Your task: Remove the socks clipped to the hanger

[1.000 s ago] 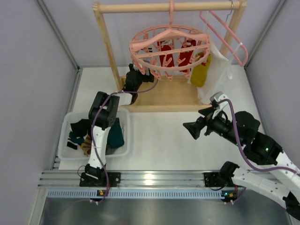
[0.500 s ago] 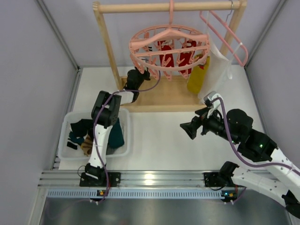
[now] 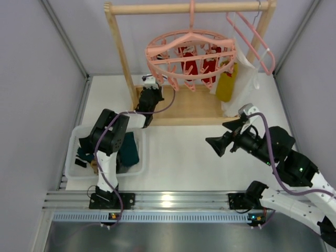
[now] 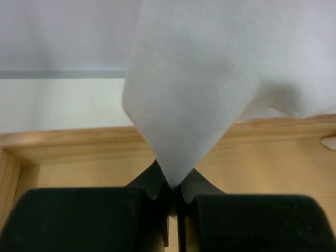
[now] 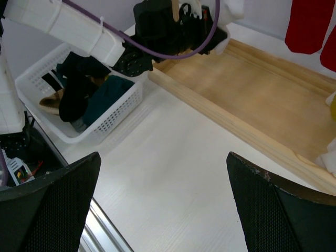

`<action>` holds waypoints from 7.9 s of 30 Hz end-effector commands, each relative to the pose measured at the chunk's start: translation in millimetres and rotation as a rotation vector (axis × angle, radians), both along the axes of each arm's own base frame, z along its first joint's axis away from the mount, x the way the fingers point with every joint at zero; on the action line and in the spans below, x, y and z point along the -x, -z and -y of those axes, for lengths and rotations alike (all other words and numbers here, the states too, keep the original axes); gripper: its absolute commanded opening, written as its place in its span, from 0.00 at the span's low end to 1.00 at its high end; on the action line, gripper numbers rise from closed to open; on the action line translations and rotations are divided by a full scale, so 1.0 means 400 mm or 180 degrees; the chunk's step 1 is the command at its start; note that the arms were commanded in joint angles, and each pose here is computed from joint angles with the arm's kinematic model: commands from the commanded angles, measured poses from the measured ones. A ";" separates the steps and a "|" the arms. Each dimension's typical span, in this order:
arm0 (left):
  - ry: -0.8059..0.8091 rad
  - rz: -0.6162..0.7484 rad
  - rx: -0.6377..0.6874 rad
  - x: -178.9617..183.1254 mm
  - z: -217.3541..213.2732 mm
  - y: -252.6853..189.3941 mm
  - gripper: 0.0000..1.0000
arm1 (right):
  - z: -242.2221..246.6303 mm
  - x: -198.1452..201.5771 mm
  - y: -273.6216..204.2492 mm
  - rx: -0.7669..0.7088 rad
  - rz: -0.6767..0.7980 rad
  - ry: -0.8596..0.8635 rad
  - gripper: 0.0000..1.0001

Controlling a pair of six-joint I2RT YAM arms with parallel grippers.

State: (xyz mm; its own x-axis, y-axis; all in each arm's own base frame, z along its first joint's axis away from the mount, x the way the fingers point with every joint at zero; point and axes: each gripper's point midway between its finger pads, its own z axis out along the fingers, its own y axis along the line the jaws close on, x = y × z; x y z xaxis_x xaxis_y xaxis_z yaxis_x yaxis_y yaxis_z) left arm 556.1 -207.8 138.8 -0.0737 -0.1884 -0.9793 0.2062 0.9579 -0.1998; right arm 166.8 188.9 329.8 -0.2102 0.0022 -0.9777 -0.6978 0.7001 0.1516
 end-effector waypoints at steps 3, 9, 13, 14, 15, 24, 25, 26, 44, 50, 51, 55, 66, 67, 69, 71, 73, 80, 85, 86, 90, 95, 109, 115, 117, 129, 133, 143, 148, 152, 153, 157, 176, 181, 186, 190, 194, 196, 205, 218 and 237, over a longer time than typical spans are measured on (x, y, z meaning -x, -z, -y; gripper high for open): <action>-0.0297 0.0355 0.0113 0.136 0.001 -0.149 0.00 | 0.027 0.028 -0.088 -0.0386 0.0185 -0.0001 0.99; -0.0587 0.0222 0.0317 0.261 -0.066 -0.133 0.00 | 0.050 0.051 -0.119 -0.0531 0.0216 0.0002 0.99; -0.0676 0.0296 0.0440 0.338 -0.090 -0.172 0.00 | 0.067 0.055 -0.133 -0.0551 0.0213 0.0066 1.00; -0.0628 0.0295 0.0448 0.357 -0.074 -0.173 0.00 | 0.070 0.056 -0.136 -0.0558 0.0213 0.0081 0.99; -0.0638 0.0268 0.0424 0.374 -0.078 -0.161 0.00 | 0.073 0.055 -0.139 -0.0564 0.0208 0.0101 0.99; -0.0322 0.0352 0.0402 0.539 0.027 -0.196 0.00 | 0.137 0.053 -0.189 -0.0640 0.0215 0.0439 1.00; -0.0317 0.0356 0.0405 0.552 0.035 -0.199 0.00 | 0.144 0.054 -0.204 -0.0663 0.0235 0.0467 0.99; -0.0217 0.0354 0.0384 0.578 0.062 -0.199 0.00 | 0.148 0.053 -0.206 -0.0644 0.0221 0.0488 0.99; -0.0161 0.0459 -0.0345 0.762 0.209 -0.243 0.00 | 0.049 -0.049 -0.272 -0.0238 0.0035 0.0551 1.00; -0.0178 0.0514 -0.0622 0.778 0.264 -0.268 0.00 | 0.012 -0.058 -0.277 -0.0184 -0.0022 0.0417 0.99; -0.0150 0.0516 -0.0720 0.780 0.282 -0.254 0.00 | 0.007 -0.053 -0.288 -0.0202 -0.0015 0.0368 0.99; 0.0003 0.0599 -0.0903 0.804 0.354 -0.266 0.00 | -0.005 -0.051 -0.295 -0.0125 -0.0066 0.0294 0.99; 0.0190 0.0748 -0.1308 0.850 0.471 -0.271 0.00 | -0.035 -0.058 -0.295 0.0038 -0.0151 0.0168 0.98; 0.0195 0.0767 -0.1350 0.850 0.480 -0.274 0.00 | -0.041 -0.064 -0.291 0.0064 -0.0172 0.0173 0.98; 0.0285 0.0804 -0.1408 0.861 0.503 -0.264 0.00 | -0.046 -0.064 -0.300 0.0067 -0.0170 0.0153 0.97; 0.0370 0.0860 -0.1497 0.871 0.527 -0.259 0.00 | -0.052 -0.073 -0.292 0.0127 -0.0213 0.0167 0.95; 0.0424 0.0915 -0.1607 0.884 0.545 -0.259 0.00 | -0.055 -0.085 -0.292 0.0159 -0.0232 0.0221 0.93; 0.0448 0.1003 -0.1811 0.892 0.596 -0.259 0.00 | -0.053 -0.105 -0.270 0.0431 -0.0287 0.0491 0.88; 0.0437 0.1054 -0.1926 0.889 0.620 -0.261 0.00 | -0.031 -0.157 -0.263 0.0834 -0.0158 0.1139 0.87; 0.0418 0.1055 -0.1966 0.888 0.622 -0.259 0.00 | -0.013 -0.161 -0.275 0.0910 -0.0097 0.1313 0.87; 0.0371 0.1084 -0.2126 0.883 0.641 -0.252 0.00 | -0.006 -0.202 -0.265 0.1213 -0.0009 0.1743 0.86; 0.0355 0.1116 -0.2210 0.880 0.659 -0.254 0.00 | -0.018 -0.243 -0.246 0.1488 0.0072 0.2042 0.83; 0.0353 0.1141 -0.2189 0.878 0.670 -0.267 0.00 | -0.002 -0.324 -0.232 0.2067 0.0434 0.2798 0.73; 0.0369 0.1145 -0.2153 0.881 0.668 -0.273 0.00 | -0.011 -0.363 -0.220 0.2072 0.0484 0.2875 0.66; 0.0377 0.1149 -0.2138 0.881 0.669 -0.275 0.00 | -0.020 -0.370 -0.213 0.2060 0.0485 0.2871 0.65; 0.0390 0.1146 -0.2089 0.884 0.671 -0.279 0.00 | -0.008 -0.401 -0.182 0.2194 0.0570 0.3032 0.59; 0.0398 0.1139 -0.2065 0.886 0.668 -0.279 0.00 | 0.016 -0.412 -0.179 0.2203 0.0614 0.3149 0.55; 0.0401 0.1116 -0.2018 0.888 0.667 -0.274 0.00 | 0.026 -0.434 -0.181 0.2240 0.0671 0.3247 0.44; 0.0407 0.1110 -0.2028 0.890 0.669 -0.267 0.00 | 0.022 -0.439 -0.200 0.2230 0.0713 0.3284 0.41; 0.0400 0.1096 -0.1992 0.890 0.666 -0.269 0.00 | 0.017 -0.443 -0.203 0.2263 0.0725 0.3275 0.24; 0.0396 0.1092 -0.1997 0.890 0.665 -0.267 0.00 | 0.015 -0.444 -0.203 0.2258 0.0724 0.3272 0.22; 0.0391 0.1071 -0.1985 0.890 0.662 -0.259 0.00 | 0.014 -0.441 -0.201 0.2255 0.0720 0.3258 0.19; -0.0410 0.0410 -0.1918 0.901 0.277 -0.140 0.00 | -0.078 -0.330 -0.200 0.0956 0.0195 0.1743 0.80; 0.0244 0.0269 -0.1551 0.916 0.306 -0.138 0.00 | -0.087 -0.264 -0.206 0.0627 0.0085 0.1305 0.84; 0.0296 0.0150 -0.1091 0.918 0.259 -0.176 0.00 | -0.047 -0.227 -0.210 0.0523 0.0073 0.1280 0.88; -0.0055 -0.0113 -0.0821 0.922 0.173 -0.219 0.00 | -0.007 -0.212 -0.215 0.0497 0.0106 0.1367 0.99; -0.0169 -0.0274 -0.0787 0.922 0.068 -0.219 0.00 | 0.017 -0.219 -0.189 0.0539 0.0059 0.1466 0.99; -0.0174 -0.0358 -0.0537 0.917 0.027 -0.232 0.00 | 0.026 -0.222 -0.187 0.0505 0.0032 0.1483 0.99; -0.1028 -0.1030 -0.0205 0.817 -0.251 -0.153 0.00 | 0.033 -0.228 -0.181 0.0455 -0.0006 0.1482 0.99; -0.1641 -0.1399 -0.0119 0.783 -0.367 -0.049 0.32 | 0.007 -0.248 -0.142 0.0529 -0.0079 0.1423 0.99; 0.1349 -0.0158 -0.0080 0.729 0.064 -0.315 0.98 | 0.032 -0.208 -0.171 0.0278 0.0003 0.1220 0.99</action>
